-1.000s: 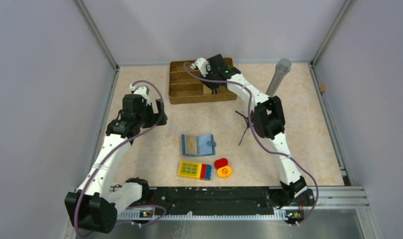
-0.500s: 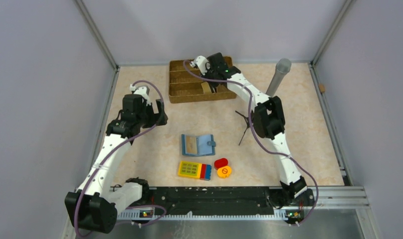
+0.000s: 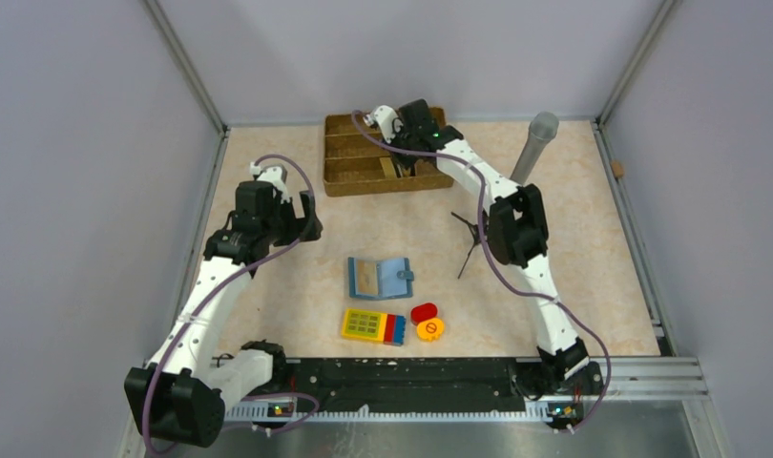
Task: Put the credit cards into the card holder
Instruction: Pick up the credit card from the storage box.
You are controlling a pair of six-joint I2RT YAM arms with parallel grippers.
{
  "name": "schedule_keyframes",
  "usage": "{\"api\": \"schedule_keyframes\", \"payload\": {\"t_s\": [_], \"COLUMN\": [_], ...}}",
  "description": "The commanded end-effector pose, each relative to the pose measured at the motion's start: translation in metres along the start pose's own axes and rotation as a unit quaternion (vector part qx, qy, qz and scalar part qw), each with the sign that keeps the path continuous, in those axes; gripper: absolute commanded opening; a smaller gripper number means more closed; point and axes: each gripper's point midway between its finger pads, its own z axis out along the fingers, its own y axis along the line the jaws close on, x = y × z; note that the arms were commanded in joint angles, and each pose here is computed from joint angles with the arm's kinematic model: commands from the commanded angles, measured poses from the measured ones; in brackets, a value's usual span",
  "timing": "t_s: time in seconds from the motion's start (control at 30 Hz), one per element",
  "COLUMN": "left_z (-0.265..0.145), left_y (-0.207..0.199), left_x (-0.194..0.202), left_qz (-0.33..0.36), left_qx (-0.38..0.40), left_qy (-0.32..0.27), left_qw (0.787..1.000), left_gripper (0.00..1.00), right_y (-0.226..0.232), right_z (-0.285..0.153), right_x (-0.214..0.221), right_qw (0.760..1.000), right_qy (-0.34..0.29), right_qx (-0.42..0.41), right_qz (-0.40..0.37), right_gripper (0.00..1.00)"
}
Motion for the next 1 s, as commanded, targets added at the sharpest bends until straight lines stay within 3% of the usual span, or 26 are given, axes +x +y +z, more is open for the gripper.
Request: {"api": "schedule_keyframes", "payload": {"t_s": [0.0, 0.63, 0.83, 0.97], "left_z": [-0.001, -0.022, -0.052, -0.072], "left_y": [-0.005, -0.044, -0.090, -0.123], "left_x": [-0.007, -0.019, -0.025, -0.017], "left_qz": [0.005, 0.035, 0.049, 0.044], "left_qx": [0.015, 0.126, 0.265, 0.381], "left_qy": [-0.018, -0.049, -0.077, -0.079], "left_qw": [1.000, 0.990, 0.960, 0.920], "left_gripper": [0.99, 0.99, 0.99, 0.99], "right_y": [-0.012, 0.012, 0.061, 0.100], "right_z": [-0.051, -0.145, -0.195, -0.222], "right_x": [-0.065, -0.128, -0.128, -0.110], "right_qw": [0.996, 0.974, 0.958, 0.942], "right_qy": [-0.091, -0.212, -0.230, -0.228], "right_qx": [0.006, -0.058, -0.136, -0.192], "right_qz": [0.004, 0.055, 0.104, 0.154], "right_gripper": [0.00, 0.00, 0.00, 0.00]}}
